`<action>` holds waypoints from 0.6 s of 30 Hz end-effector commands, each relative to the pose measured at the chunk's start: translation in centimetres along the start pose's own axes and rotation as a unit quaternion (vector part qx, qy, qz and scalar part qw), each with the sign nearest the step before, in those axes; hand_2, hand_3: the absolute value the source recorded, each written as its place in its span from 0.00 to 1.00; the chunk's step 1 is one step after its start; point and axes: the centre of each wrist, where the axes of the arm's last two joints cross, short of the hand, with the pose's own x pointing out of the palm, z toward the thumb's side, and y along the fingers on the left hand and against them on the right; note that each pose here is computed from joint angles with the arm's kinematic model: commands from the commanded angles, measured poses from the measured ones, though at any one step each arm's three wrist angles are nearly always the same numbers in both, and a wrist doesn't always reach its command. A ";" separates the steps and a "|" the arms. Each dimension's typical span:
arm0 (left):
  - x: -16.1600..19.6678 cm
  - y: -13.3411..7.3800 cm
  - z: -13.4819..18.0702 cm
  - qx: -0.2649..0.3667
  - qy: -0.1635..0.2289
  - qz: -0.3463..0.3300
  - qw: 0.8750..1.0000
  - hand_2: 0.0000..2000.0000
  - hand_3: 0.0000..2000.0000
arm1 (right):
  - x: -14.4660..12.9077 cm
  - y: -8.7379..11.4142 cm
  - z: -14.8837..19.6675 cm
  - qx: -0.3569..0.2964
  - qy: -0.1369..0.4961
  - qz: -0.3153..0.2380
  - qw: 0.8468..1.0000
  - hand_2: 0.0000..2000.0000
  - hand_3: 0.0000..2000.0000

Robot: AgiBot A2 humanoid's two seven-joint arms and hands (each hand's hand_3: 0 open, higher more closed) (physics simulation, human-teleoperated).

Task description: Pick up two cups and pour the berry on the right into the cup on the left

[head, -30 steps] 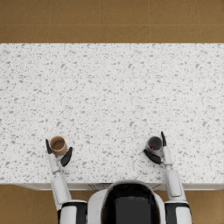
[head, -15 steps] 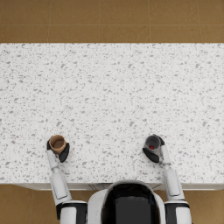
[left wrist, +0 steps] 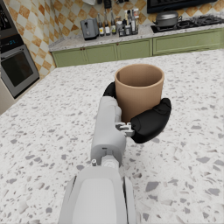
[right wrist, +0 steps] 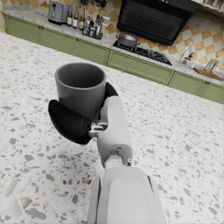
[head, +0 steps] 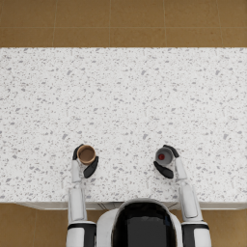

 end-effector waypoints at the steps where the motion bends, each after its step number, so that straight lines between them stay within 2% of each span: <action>1: 3.1 0.9 2.2 0.047 -0.001 -0.057 0.997 1.00 0.64 | -0.2 -1.6 3.1 -0.066 0.012 -0.010 0.998 1.00 0.64; 8: 6.1 4.0 4.1 0.098 0.079 -0.081 0.989 1.00 0.64 | -0.1 -4.9 6.5 -0.131 0.102 -0.039 0.985 1.00 0.64; 13: 7.5 5.1 4.8 0.113 0.093 -0.095 0.985 1.00 0.64 | 0.4 -7.4 9.4 -0.176 0.160 -0.059 0.970 1.00 0.64; 18: 8.5 5.6 4.3 0.104 0.095 -0.109 0.984 1.00 0.64 | 0.4 -8.5 11.5 -0.201 0.227 -0.084 0.949 1.00 0.64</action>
